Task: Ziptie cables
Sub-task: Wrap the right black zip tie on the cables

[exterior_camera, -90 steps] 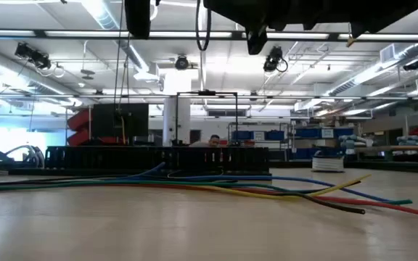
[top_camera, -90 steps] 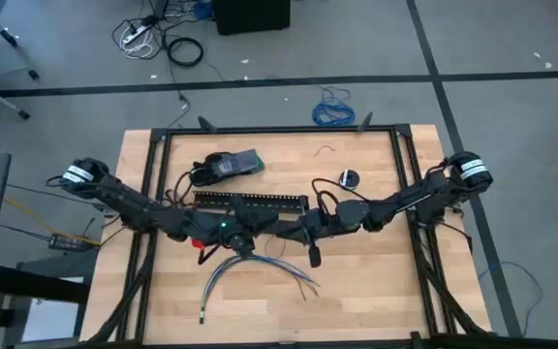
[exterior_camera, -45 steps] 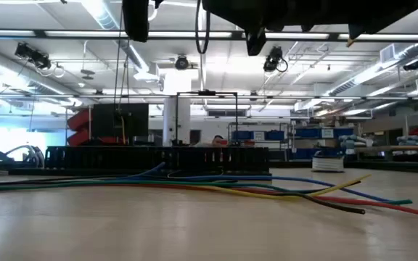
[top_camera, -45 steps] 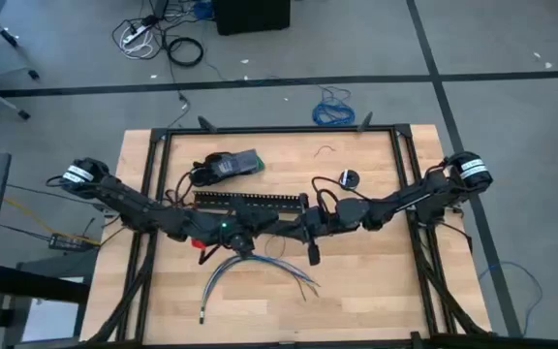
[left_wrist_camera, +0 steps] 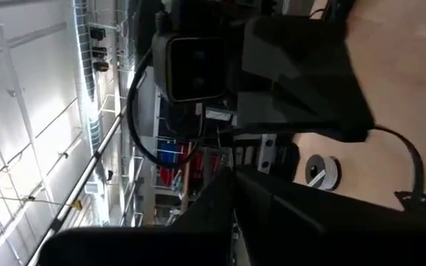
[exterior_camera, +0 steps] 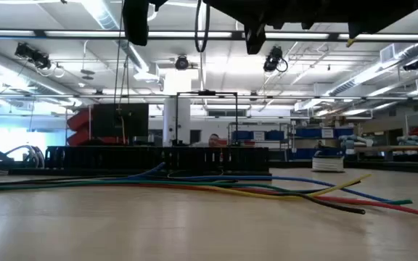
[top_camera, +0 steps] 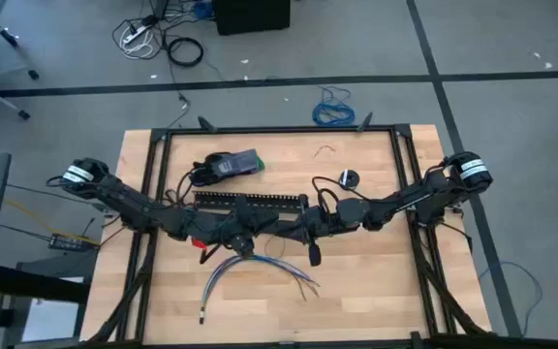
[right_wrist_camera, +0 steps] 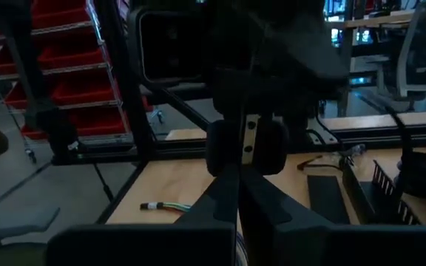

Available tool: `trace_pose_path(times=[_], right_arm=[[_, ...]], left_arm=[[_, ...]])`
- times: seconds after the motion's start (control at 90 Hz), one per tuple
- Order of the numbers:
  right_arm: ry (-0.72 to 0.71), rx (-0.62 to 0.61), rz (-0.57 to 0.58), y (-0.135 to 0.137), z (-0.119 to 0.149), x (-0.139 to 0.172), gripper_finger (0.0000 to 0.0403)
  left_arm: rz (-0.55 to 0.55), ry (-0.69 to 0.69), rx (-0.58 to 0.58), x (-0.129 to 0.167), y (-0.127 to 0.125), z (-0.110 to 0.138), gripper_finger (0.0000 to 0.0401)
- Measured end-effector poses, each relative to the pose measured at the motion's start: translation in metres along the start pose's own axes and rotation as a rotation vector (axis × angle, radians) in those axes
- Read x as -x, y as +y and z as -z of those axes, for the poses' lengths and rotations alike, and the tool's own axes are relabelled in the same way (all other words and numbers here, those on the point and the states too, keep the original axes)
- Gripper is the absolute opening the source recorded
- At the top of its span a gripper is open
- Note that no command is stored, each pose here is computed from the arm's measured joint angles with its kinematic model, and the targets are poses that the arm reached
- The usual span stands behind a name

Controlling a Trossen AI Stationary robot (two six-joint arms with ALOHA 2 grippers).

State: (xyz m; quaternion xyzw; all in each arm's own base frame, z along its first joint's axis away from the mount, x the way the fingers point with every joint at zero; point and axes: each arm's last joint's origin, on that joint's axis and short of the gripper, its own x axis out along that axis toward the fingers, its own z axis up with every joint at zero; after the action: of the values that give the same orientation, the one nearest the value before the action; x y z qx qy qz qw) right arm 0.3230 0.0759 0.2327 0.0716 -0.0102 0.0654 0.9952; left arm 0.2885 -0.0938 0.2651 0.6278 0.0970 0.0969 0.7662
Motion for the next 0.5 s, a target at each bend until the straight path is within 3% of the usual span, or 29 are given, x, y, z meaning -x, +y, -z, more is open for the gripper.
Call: trace_pose_path(times=[0.5], right_arm=[[-0.027, -0.021, 0.002, -0.0024, -0.0029, -0.0003, 0.0000]], left_arm=[[0.036, 0.008, -0.042, 0.0001, -0.0041, 0.0009, 0.0000]])
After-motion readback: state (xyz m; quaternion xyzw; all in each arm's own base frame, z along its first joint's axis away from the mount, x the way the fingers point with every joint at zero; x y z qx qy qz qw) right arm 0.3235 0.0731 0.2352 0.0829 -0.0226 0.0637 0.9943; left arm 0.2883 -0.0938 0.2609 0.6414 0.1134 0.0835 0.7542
